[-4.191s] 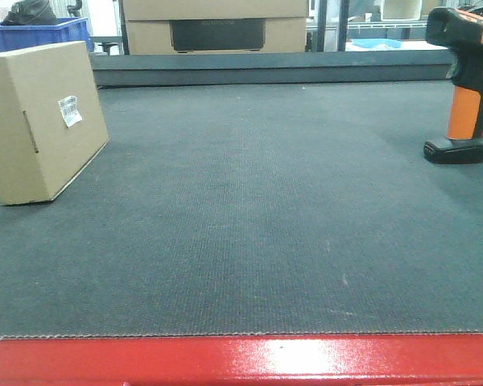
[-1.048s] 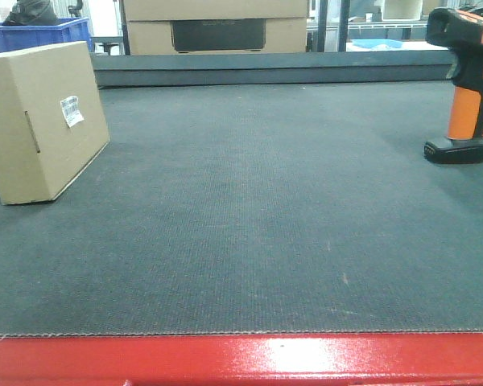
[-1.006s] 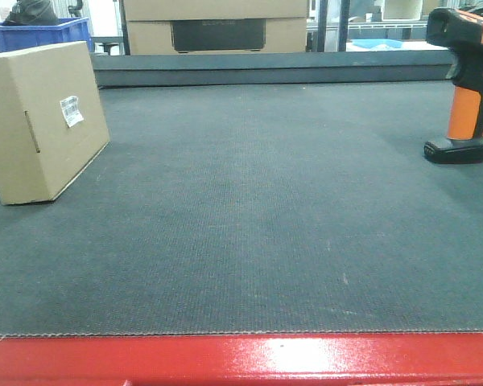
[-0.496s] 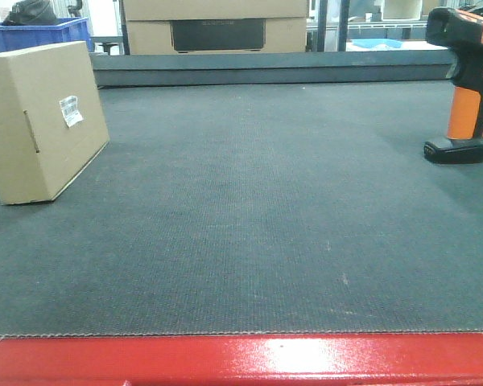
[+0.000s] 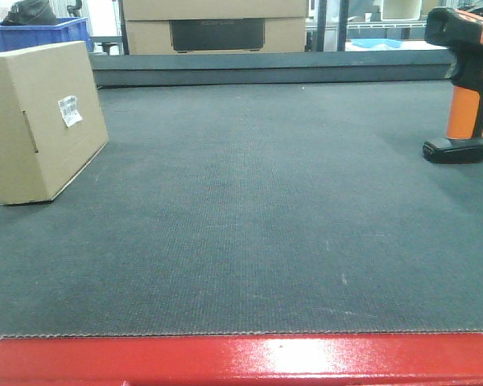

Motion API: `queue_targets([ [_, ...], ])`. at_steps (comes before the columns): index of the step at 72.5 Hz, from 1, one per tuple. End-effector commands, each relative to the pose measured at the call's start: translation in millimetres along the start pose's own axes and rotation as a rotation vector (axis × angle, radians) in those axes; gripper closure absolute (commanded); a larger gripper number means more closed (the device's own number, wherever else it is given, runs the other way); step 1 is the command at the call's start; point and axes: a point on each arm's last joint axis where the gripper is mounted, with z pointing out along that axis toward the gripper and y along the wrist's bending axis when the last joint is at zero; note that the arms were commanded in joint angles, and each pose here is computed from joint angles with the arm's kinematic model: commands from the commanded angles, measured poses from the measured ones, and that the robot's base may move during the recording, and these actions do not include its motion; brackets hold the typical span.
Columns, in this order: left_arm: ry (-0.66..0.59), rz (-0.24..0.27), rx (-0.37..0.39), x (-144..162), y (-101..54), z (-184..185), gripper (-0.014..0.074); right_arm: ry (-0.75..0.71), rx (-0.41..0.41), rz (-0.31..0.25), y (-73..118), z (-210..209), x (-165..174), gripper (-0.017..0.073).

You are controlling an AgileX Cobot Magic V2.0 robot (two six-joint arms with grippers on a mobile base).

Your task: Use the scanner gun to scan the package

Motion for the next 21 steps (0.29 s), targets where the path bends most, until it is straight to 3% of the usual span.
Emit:
queue_targets([
  [1,-0.024,-0.011,0.0,-2.7,0.0,-0.4,0.0704,-0.024,0.005,0.002,-0.3,-0.3,-2.0,0.072],
  [21,-0.024,-0.011,0.0,-2.7,0.0,-0.4,0.0704,-0.024,0.005,0.002,-0.3,-0.3,-2.0,0.072],
])
